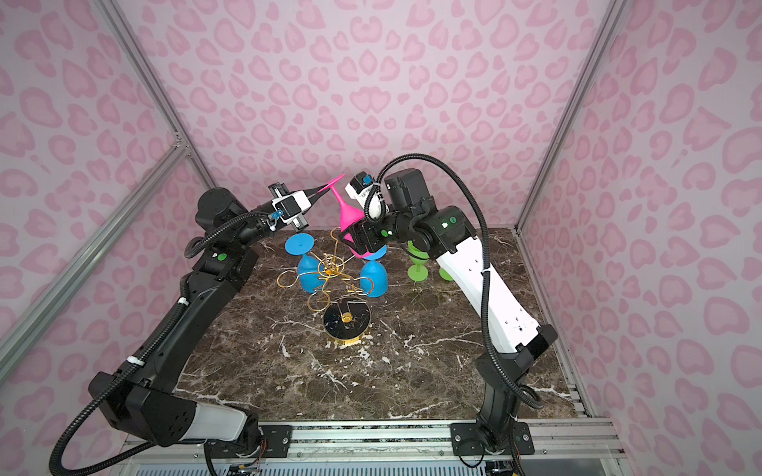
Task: Take the wine glass off the wine glass rack
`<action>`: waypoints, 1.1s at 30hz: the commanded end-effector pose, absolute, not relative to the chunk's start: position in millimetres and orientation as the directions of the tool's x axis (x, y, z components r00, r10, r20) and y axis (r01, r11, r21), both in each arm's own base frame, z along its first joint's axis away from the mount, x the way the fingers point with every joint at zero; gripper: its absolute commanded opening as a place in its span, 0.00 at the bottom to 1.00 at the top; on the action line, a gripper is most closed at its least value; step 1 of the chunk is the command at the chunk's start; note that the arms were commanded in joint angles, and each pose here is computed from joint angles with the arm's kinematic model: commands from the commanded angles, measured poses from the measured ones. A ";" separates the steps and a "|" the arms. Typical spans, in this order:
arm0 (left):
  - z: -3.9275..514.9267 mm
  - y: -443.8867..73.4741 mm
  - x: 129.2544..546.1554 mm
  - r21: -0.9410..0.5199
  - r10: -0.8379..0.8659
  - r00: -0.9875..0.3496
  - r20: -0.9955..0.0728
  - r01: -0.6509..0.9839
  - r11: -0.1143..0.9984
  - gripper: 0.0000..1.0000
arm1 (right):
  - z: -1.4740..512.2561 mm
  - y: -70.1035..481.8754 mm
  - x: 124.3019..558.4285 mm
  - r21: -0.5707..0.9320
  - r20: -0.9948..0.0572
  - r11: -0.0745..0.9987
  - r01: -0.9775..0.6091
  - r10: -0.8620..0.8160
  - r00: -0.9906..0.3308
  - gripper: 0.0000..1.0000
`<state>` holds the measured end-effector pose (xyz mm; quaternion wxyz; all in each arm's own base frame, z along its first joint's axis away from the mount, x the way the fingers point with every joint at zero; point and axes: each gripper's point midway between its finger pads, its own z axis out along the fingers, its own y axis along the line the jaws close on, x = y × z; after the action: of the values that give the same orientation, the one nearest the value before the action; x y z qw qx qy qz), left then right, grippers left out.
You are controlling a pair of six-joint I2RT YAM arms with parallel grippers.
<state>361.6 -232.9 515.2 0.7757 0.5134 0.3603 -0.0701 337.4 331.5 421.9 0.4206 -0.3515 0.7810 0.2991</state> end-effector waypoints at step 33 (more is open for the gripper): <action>547.5 -182.3 399.1 0.160 -0.111 0.340 -0.934 0.676 0.719 0.03 | 502.7 225.6 335.7 0.333 -0.942 0.574 -0.748 0.230 -0.243 0.68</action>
<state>408.3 -181.8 535.1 0.7632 0.2774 0.5341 -0.2353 330.8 220.8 489.6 0.5704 -0.1946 0.6909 0.3992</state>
